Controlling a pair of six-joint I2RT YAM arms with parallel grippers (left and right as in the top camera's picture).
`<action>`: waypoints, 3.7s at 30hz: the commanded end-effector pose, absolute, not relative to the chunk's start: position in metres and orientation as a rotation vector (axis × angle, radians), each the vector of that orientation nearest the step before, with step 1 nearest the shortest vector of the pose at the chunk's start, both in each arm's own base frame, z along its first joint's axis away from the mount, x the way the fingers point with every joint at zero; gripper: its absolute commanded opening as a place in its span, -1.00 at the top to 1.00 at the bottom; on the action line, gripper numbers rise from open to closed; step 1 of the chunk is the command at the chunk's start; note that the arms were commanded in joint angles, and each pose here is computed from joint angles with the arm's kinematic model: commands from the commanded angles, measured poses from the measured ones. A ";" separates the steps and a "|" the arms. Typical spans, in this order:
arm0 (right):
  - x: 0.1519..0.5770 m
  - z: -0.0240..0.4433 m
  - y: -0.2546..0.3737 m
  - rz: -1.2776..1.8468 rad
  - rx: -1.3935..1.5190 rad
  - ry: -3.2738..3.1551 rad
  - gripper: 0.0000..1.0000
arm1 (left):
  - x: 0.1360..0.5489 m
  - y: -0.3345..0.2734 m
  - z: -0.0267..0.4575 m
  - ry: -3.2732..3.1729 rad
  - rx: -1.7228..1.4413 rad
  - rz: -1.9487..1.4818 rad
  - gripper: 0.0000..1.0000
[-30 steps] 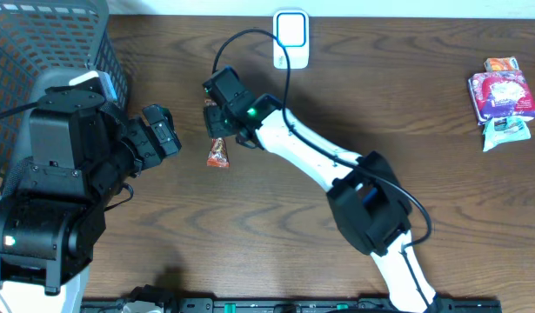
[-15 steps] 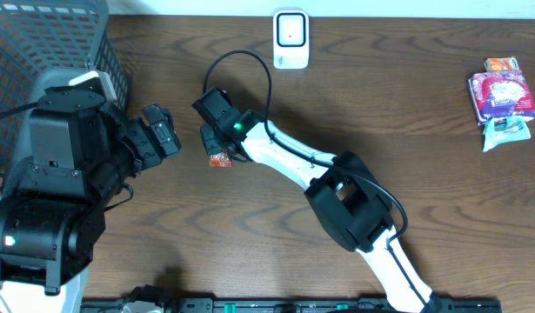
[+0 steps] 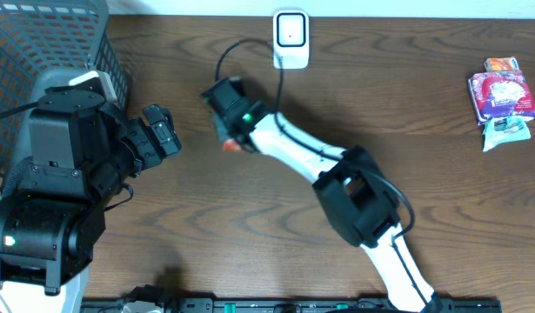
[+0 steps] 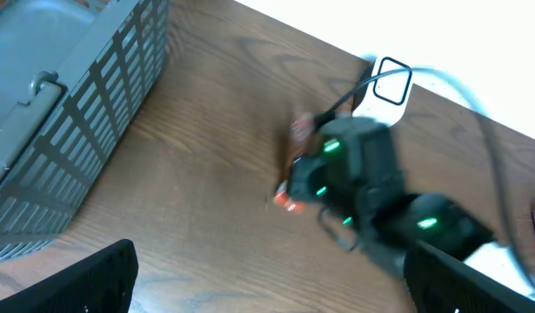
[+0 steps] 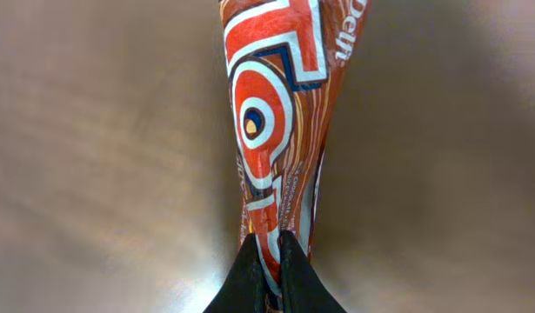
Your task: Scan the item barcode
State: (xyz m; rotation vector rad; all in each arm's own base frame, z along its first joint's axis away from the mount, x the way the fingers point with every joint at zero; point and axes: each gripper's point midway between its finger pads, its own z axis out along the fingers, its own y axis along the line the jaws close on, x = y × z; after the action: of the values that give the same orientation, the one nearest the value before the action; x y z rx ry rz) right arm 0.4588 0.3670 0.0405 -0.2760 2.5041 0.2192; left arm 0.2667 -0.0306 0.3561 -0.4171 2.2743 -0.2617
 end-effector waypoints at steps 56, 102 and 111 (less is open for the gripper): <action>0.391 0.121 -0.240 -0.560 1.630 2.264 0.97 | 0.266 -0.029 0.357 2.273 -0.412 -0.250 -0.96; 0.244 0.271 -0.073 0.047 0.938 2.399 -0.98 | 0.266 -0.029 0.357 2.273 -0.412 -0.250 -0.96; 0.171 0.224 -0.024 0.133 0.834 2.577 -0.98 | 0.266 -0.029 0.357 2.273 -0.412 -0.250 -0.95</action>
State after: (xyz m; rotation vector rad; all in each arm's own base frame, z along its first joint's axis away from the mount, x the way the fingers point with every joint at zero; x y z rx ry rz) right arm 0.1810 -0.0314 0.2313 0.8707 2.5445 0.1110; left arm 0.2667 -0.0306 0.3561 -0.4171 2.2743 -0.2617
